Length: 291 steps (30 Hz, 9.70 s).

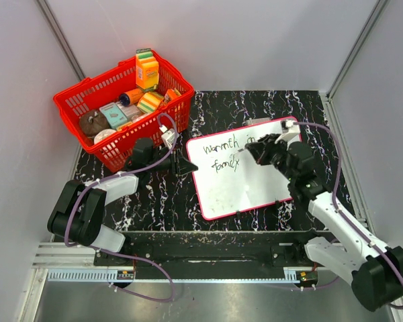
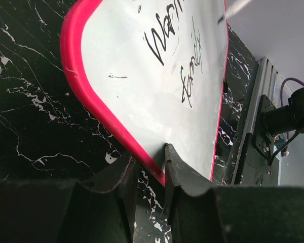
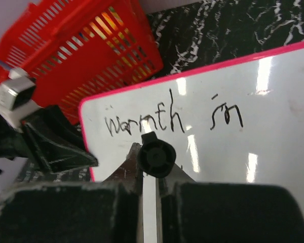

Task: Write a sentence on the whiteboard
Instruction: Write with the whiteboard marker on the whiteboard.

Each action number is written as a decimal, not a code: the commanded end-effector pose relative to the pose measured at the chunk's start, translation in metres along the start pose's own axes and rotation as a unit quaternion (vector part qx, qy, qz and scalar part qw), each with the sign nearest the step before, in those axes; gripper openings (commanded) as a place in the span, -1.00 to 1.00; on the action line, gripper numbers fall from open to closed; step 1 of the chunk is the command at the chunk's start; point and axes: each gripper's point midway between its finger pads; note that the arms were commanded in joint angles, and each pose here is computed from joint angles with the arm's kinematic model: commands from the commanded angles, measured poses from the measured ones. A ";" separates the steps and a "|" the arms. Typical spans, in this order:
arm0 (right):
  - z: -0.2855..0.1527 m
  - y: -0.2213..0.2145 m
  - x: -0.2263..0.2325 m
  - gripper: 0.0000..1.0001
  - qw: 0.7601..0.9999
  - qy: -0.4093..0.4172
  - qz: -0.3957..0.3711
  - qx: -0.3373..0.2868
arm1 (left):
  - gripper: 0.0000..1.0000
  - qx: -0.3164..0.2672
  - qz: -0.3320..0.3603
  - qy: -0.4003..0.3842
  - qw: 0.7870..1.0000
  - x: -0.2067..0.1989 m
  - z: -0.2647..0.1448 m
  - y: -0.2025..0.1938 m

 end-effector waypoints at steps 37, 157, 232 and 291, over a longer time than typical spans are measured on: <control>-0.077 0.045 -0.025 -1.00 0.998 0.002 0.021 -0.059 | 0.94 -0.092 0.018 0.013 0.996 -0.044 -0.025 0.013; -0.019 0.017 -0.014 -1.00 0.992 -0.071 -0.088 -0.061 | -1.00 0.030 -0.041 -0.026 0.998 -0.011 -0.014 -0.049; -0.029 0.023 -0.020 -1.00 0.990 -0.093 -0.074 -0.077 | -1.00 0.031 -0.041 -0.026 0.998 -0.011 -0.014 -0.050; -0.022 0.032 -0.022 -1.00 0.987 -0.111 -0.071 -0.088 | -1.00 0.032 -0.041 -0.025 0.998 -0.010 -0.013 -0.050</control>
Point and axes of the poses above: each gripper's point midway between its finger pads, its own z axis out along the fingers, its own x axis along the line the jaws close on, y = z × x, and after that the axes turned 10 degrees about z, right-handed
